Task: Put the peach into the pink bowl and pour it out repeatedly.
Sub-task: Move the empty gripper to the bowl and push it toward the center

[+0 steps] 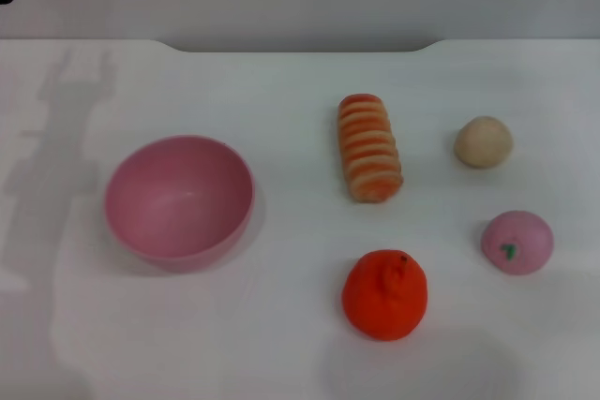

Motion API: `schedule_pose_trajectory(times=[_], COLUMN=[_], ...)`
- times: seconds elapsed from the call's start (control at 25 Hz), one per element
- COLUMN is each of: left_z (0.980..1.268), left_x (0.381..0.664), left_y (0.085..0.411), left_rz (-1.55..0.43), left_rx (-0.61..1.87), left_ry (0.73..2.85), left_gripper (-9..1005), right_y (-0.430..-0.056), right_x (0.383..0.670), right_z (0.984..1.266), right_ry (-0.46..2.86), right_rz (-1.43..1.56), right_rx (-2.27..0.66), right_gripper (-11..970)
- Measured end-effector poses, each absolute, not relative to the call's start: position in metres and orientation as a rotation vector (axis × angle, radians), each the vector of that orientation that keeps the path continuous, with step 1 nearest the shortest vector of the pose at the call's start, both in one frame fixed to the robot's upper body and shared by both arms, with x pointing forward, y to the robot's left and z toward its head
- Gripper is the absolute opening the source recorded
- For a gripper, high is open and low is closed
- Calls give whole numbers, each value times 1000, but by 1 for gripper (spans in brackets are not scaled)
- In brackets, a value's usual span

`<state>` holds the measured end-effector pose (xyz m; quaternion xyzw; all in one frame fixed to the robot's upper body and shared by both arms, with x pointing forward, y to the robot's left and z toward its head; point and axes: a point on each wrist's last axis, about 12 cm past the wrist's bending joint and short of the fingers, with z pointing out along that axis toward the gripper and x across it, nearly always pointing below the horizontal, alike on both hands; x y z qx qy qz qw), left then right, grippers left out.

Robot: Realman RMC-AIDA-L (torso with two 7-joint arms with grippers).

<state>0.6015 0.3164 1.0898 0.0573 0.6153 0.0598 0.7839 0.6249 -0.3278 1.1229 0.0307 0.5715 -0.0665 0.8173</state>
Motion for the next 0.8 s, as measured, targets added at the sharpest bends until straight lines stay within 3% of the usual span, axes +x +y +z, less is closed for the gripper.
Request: schedule_pose_trajectory(times=[0.32, 0.44, 0.8], left_z=[1088, 1094, 1147], left_x=[603, 608, 626], left_y=[318, 317, 305], left_rz=[41, -84, -528], left_rx=[64, 38, 137], left_ry=[1360, 1374, 1419], left_gripper=[552, 548, 538], right_y=[-328, -327, -328], right_x=[624, 623, 621], right_z=[1121, 1120, 1117], right_ry=[1222, 1224, 1235], right_rz=[-142, -141, -137], right_rx=[67, 68, 76], right_gripper=[393, 391, 386])
